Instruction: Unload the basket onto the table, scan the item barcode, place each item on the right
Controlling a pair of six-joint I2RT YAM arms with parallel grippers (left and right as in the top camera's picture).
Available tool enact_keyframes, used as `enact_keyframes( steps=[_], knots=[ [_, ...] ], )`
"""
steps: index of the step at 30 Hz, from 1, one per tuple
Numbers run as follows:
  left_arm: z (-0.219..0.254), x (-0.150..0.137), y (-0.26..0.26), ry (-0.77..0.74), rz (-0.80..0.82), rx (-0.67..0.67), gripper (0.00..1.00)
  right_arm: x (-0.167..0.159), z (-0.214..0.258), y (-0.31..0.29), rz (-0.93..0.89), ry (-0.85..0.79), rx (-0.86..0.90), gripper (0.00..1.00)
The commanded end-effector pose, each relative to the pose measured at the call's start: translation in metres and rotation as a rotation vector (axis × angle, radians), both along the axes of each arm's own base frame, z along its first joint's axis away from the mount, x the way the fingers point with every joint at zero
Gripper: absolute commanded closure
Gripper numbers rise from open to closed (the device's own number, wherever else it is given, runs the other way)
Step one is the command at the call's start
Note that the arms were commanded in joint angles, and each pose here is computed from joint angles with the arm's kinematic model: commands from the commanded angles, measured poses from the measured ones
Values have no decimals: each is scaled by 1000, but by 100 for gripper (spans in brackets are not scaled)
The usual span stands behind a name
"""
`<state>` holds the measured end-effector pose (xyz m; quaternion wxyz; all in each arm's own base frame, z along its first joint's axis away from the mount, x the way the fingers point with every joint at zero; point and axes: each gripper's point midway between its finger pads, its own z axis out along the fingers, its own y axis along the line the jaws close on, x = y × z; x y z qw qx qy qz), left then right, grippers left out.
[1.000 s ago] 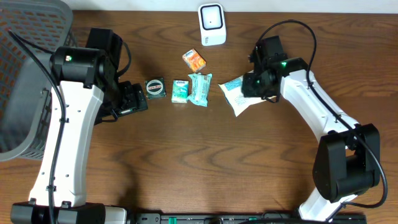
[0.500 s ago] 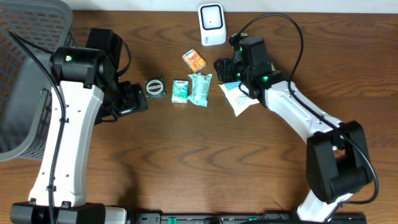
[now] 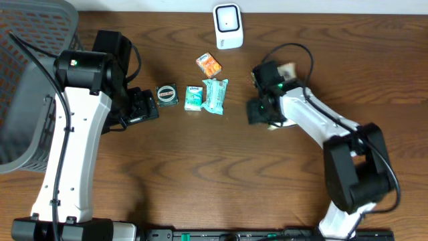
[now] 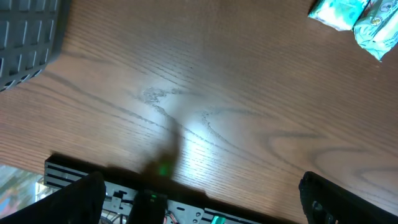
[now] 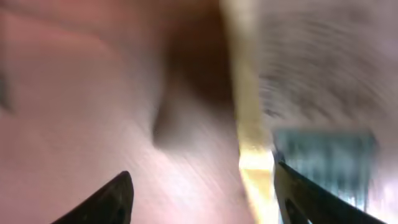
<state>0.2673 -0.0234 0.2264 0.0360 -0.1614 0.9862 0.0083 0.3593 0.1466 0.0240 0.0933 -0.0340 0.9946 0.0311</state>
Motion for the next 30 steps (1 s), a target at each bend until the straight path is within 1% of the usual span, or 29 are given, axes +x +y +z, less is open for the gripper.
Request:
enact_keyframes(
  steps=[1, 4, 8, 11, 13, 15, 17, 19, 23, 28, 30],
  knots=[
    [-1, 0, 3, 6, 5, 14, 2, 2, 47, -25, -30, -104, -91, 28],
    [-1, 0, 3, 6, 5, 14, 2, 6, 74, -28, -45, -176, -61, 21],
    [-1, 0, 3, 6, 5, 14, 2, 16, 104, -34, -31, -275, -24, 19],
    [-1, 0, 3, 6, 5, 14, 2, 26, 112, -51, -46, -313, -31, 16],
    [-1, 0, 3, 6, 5, 14, 2, 34, 106, -80, -88, -295, -27, 14],
    [-1, 0, 3, 6, 5, 14, 2, 38, 101, -88, -34, -277, 36, 13],
    [-1, 0, 3, 6, 5, 14, 2, 41, 93, -90, 62, -263, 117, 8],
    [-1, 0, 3, 6, 5, 14, 2, 46, 84, -100, 64, -249, 175, 1],
    [-1, 0, 3, 6, 5, 14, 2, 52, 56, -109, 27, -197, 274, 1],
    [-1, 0, 3, 6, 5, 14, 2, 50, 13, -91, 117, -119, 410, 1],
    [-1, 0, 3, 6, 5, 14, 2, 48, -1, -90, 112, -88, 415, 1]
  ],
)
